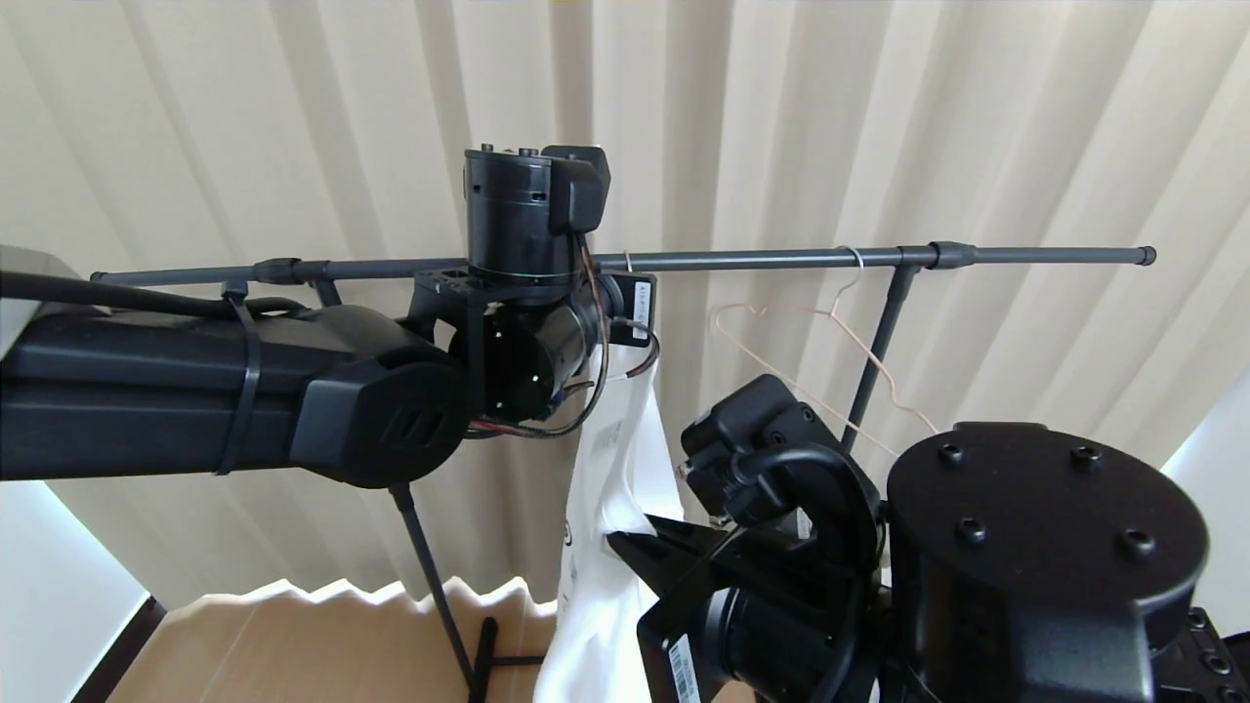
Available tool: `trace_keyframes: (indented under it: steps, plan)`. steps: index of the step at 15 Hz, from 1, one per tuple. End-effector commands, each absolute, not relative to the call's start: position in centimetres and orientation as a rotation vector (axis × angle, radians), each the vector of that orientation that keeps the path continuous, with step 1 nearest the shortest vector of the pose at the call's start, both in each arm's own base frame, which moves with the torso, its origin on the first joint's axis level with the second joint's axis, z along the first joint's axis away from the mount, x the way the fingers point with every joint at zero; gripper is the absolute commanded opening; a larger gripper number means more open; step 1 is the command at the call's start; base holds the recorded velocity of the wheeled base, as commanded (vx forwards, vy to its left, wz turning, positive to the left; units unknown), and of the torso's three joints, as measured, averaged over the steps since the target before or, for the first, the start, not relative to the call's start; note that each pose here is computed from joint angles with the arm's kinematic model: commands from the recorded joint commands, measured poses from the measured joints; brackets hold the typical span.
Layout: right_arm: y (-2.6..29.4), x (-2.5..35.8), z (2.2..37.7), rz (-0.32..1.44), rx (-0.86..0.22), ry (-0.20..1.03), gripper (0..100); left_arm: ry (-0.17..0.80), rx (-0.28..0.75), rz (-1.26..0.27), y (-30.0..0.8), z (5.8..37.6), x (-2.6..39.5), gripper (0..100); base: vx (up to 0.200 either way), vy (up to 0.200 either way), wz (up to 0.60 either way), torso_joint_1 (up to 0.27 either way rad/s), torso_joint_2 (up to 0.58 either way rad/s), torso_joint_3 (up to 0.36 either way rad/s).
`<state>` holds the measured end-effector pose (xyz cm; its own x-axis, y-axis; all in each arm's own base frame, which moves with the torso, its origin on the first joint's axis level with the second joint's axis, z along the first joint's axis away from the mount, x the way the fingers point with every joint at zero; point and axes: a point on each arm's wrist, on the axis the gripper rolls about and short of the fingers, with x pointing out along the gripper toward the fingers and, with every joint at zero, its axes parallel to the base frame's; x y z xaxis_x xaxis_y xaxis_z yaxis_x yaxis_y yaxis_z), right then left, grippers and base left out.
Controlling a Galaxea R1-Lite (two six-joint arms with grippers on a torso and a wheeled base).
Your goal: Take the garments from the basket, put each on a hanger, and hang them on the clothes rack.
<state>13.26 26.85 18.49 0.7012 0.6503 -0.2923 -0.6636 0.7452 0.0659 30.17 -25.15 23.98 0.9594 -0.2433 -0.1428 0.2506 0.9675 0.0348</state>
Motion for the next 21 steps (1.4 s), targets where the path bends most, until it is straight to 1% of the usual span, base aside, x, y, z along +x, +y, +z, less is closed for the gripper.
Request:
trace_keyframes:
  steps: [1,5,6,8,9,10,11,12,13,14,15,17,18,19,20,21]
  plan:
    - [27.4,13.4,17.6,0.725,-0.066,0.327,0,0.139,0.052,-0.25,-25.1,24.0,30.1,0,0.0,0.0,0.0,0.0,0.0,0.0]
    - [26.9,13.4,18.0,0.703,-0.066,0.315,0,0.136,0.052,-0.249,-25.1,24.2,30.1,0,0.0,0.0,0.0,0.0,0.0,0.0]
    - [26.5,13.2,17.7,0.699,-0.086,0.324,0,0.134,0.056,-0.249,-25.1,24.2,30.1,0,0.0,0.0,0.0,0.0,0.0,0.0]
    - [25.7,13.3,17.0,0.693,-0.162,0.324,0,0.133,0.055,-0.246,-24.9,24.3,30.0,0,0.0,0.0,0.0,0.0,0.0,0.0]
    - [25.7,13.3,17.0,0.693,-0.162,0.324,0,0.133,0.055,-0.246,-24.9,24.3,30.0,0,0.0,0.0,0.0,0.0,0.0,0.0]
    - [22.7,14.7,16.2,0.631,-0.345,0.302,0,0.138,0.05,-0.225,-24.0,24.4,30.1,0,0.0,0.0,0.0,0.0,0.0,0.0]
    - [21.3,16.0,16.1,0.575,-0.39,0.298,0,0.139,0.052,-0.218,-23.4,24.5,29.8,0,0.0,0.0,0.0,0.0,0.0,0.0]
    - [20.2,17.4,16.1,0.517,-0.407,0.305,0,0.143,0.054,-0.21,-22.8,24.6,29.6,0,0.0,0.0,0.0,0.0,0.0,0.0]
    - [20.2,17.4,16.1,0.517,-0.407,0.305,0,0.143,0.054,-0.21,-22.8,24.6,29.6,0,0.0,0.0,0.0,0.0,0.0,0.0]
    - [18.2,20.4,16.4,0.394,-0.385,0.31,0,0.154,0.064,-0.201,-21.6,24.6,28.6,0,0.0,0.0,0.0,0.0,0.0,0.0]
    - [17.8,21.4,16.5,0.367,-0.375,0.313,0,0.161,0.068,-0.201,-21.3,24.5,28.2,0,0.0,0.0,0.0,0.0,0.0,0.0]
    - [17.6,24.0,16.7,0.318,-0.343,0.299,0,0.175,0.077,-0.194,-19.7,24.5,26.6,0,0.0,0.0,0.0,0.0,0.0,0.0]
    - [17.7,24.1,16.6,0.317,-0.34,0.299,0,0.179,0.081,-0.194,-19.6,24.4,26.4,0,0.0,0.0,0.0,0.0,0.0,0.0]
    - [18.9,25.6,16.5,0.299,-0.237,0.257,0,0.215,0.107,-0.197,-18.8,23.4,25.3,0,0.0,0.0,0.0,0.0,0.0,0.0]
    - [19.8,26.7,16.5,0.283,-0.147,0.221,0,0.254,0.135,-0.205,-18.6,22.3,24.6,0,0.0,0.0,0.0,0.0,0.0,0.0]
    - [20.3,27.3,16.5,0.272,-0.107,0.202,0,0.284,0.156,-0.21,-18.5,21.6,24.2,0,0.0,0.0,0.0,0.0,0.0,0.0]
